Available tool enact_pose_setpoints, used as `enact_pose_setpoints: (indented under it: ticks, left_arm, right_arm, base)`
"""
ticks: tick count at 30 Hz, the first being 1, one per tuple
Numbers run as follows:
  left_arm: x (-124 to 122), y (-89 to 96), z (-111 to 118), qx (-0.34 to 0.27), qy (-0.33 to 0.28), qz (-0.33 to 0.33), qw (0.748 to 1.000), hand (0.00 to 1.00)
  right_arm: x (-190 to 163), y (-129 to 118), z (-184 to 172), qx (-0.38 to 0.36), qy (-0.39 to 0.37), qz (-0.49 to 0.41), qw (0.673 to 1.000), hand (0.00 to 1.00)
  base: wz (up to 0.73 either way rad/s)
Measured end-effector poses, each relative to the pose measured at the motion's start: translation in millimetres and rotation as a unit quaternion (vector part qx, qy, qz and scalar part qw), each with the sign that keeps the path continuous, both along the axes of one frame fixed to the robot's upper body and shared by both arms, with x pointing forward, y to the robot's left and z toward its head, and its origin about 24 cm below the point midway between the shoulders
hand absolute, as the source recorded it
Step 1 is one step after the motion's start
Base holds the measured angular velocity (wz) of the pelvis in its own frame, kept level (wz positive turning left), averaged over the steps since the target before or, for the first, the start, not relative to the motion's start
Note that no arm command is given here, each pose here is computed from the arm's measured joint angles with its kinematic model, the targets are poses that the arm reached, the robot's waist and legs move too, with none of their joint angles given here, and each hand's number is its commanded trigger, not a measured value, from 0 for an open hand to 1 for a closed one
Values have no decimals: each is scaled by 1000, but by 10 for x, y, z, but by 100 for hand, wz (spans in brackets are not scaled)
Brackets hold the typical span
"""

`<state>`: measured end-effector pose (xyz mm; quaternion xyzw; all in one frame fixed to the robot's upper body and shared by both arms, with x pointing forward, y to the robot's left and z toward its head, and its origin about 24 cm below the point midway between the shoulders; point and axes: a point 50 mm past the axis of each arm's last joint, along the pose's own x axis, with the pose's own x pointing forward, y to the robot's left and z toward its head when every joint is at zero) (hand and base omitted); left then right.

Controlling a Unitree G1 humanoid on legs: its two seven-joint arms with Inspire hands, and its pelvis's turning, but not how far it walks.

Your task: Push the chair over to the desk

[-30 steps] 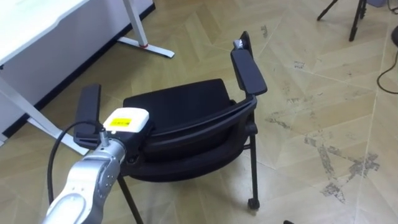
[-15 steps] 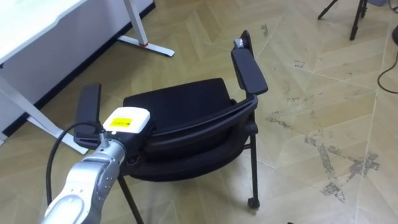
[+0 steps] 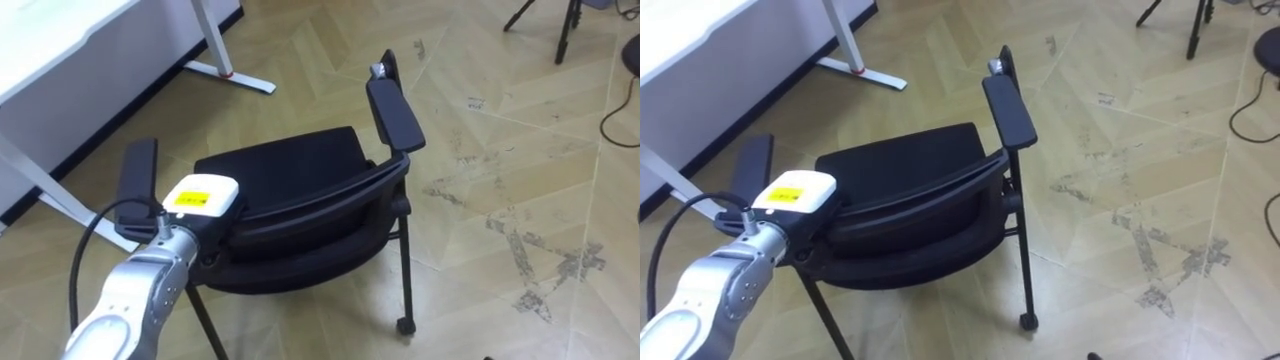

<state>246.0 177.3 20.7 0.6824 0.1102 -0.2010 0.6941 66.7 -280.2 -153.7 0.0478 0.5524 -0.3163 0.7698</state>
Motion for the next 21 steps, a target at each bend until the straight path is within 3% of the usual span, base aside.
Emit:
enact_pose_setpoints:
  ticks: [5, 12, 16, 21]
  left_arm:
    - [1, 22, 26, 2, -4, -6, 1000, 100]
    - [-7, 106, 81, 10, -13, -7, 1000, 100]
    - [-6, 118, 74, 10, -11, -3, 1000, 100]
    - [-7, 152, 72, 12, -9, 3, 1000, 100]
  right_arm:
    - [156, -193, 130, -58, -45, -49, 996, 0]
    - [929, -312, 684, -201, -210, 10, 957, 0]
    - [1194, -230, 958, -268, -261, 83, 924, 0]
    - [1522, 87, 1378, -316, -354, 189, 860, 0]
  base:
    - [-2]
    - [-4]
    - [-9]
    - [-14]
